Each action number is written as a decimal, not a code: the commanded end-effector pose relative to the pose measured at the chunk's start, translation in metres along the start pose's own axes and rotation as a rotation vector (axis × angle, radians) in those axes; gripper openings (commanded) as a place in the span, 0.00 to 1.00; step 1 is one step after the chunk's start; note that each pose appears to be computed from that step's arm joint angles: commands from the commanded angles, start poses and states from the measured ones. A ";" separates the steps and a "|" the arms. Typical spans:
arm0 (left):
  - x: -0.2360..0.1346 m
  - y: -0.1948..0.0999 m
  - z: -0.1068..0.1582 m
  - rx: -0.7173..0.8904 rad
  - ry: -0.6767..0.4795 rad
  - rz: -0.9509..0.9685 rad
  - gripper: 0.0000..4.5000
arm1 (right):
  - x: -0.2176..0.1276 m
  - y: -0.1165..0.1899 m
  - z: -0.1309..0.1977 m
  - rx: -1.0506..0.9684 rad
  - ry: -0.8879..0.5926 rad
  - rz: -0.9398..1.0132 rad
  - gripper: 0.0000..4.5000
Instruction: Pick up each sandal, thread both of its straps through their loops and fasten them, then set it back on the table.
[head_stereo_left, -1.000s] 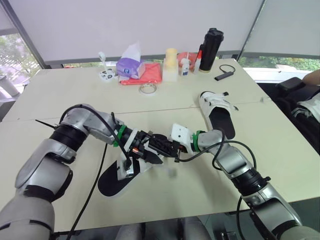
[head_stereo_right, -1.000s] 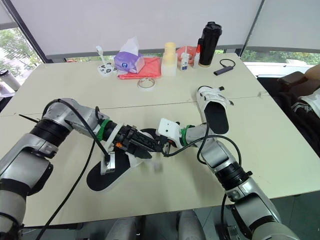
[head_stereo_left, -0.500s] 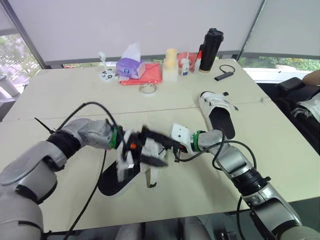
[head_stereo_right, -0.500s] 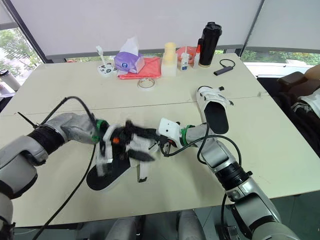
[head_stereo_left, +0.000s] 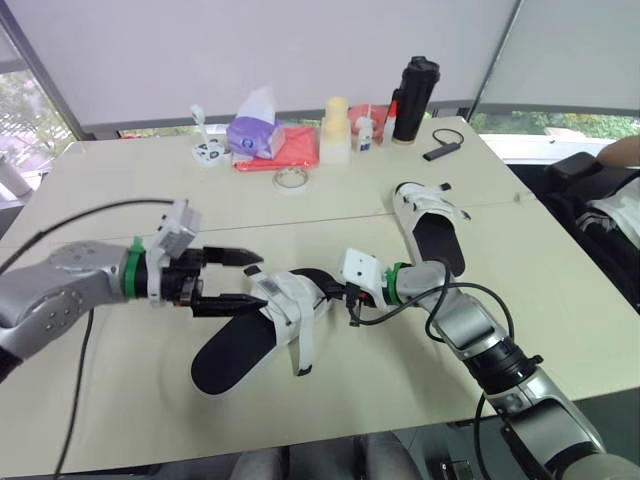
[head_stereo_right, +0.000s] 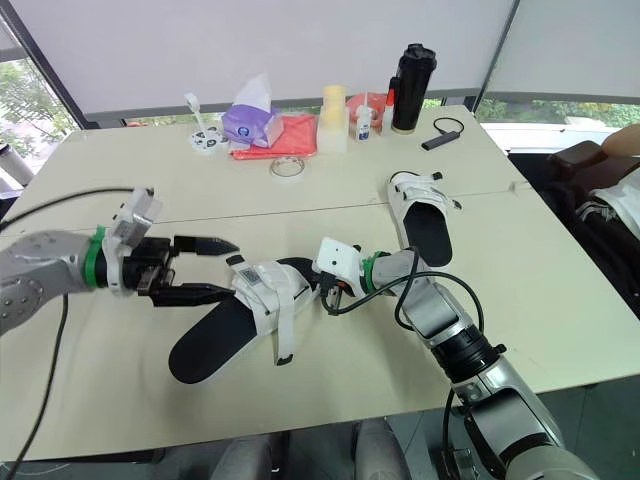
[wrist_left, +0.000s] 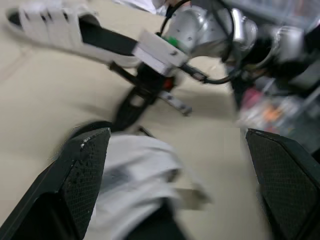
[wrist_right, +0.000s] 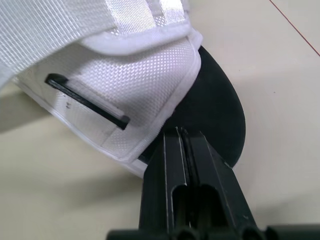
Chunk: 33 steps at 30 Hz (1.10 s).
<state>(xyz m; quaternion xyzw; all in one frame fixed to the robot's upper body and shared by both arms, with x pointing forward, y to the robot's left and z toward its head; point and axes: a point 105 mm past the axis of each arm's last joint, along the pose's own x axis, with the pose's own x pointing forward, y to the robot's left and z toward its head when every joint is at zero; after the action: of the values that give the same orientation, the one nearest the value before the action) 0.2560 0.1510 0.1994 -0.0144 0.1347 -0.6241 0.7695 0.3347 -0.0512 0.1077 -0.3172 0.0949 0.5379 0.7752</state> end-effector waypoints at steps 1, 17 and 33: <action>-0.004 -0.010 0.010 -0.080 -0.049 0.017 0.99 | 0.004 0.008 -0.003 0.002 0.010 0.033 0.00; 0.008 0.007 -0.073 -0.631 -0.248 0.458 0.99 | 0.006 0.011 0.001 -0.005 0.000 0.043 0.00; 0.034 0.036 -0.079 -0.894 -0.501 0.558 0.80 | 0.003 0.009 0.001 -0.004 0.006 0.028 0.00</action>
<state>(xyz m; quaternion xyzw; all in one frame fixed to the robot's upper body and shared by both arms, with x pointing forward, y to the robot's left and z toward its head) 0.2767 0.1342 0.1063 -0.4457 0.2042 -0.2634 0.8308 0.3341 -0.0521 0.1058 -0.3186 0.1012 0.5360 0.7752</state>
